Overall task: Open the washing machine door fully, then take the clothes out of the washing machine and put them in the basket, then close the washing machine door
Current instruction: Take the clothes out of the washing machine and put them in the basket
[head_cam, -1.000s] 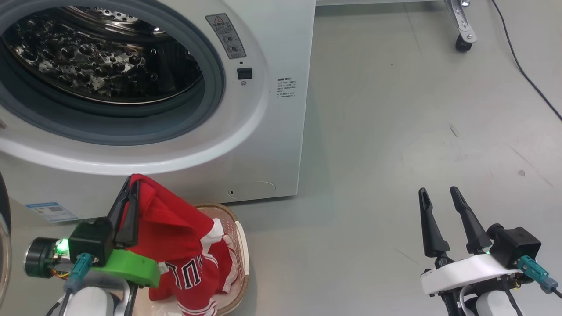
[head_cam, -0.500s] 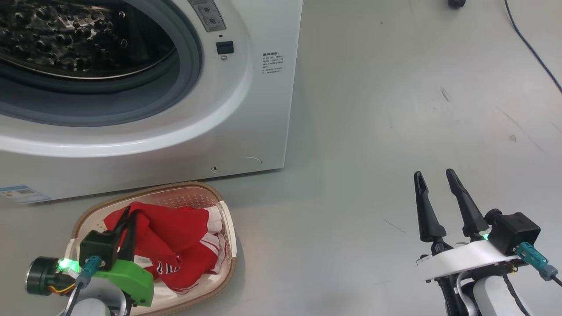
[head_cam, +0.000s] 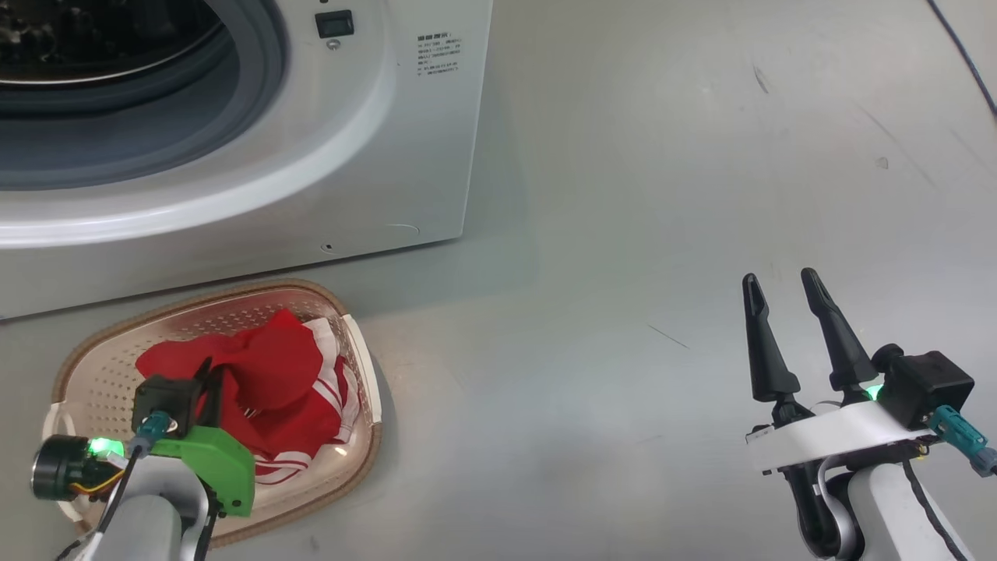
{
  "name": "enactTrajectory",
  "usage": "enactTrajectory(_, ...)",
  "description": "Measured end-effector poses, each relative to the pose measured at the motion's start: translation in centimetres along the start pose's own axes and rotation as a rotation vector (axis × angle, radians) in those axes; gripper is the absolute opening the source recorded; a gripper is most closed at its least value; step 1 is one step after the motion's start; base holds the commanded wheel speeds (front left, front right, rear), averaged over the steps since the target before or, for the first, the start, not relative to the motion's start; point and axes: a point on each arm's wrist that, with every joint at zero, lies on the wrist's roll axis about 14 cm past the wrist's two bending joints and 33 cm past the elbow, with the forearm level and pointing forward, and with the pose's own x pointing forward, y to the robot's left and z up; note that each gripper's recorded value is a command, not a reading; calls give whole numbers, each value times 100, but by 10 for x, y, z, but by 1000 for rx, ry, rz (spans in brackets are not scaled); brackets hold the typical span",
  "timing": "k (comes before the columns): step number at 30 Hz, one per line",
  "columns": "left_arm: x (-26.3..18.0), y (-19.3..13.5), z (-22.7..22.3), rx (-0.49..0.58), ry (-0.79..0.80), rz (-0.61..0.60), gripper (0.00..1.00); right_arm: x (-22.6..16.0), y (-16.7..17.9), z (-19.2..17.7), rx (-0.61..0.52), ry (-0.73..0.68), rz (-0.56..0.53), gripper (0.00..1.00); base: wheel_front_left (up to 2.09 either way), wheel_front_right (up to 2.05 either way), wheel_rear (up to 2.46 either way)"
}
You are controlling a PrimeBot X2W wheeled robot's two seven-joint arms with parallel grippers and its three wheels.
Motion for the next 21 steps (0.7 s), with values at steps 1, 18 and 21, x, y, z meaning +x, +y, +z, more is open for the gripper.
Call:
enactTrajectory(1,4,-1,-3,-2,11,-4,0,1,-2,-2,-3,5,-5,100,0,0,0)
enactTrajectory(18,32,30,-99,-82,322,107,0,26,-24,-28,-33,81,-45,100,0,0,0)
enactTrajectory(21,29,36,-114,-106,367,143,0,27,-28,-33,-34,95,-55,100,0,0,0)
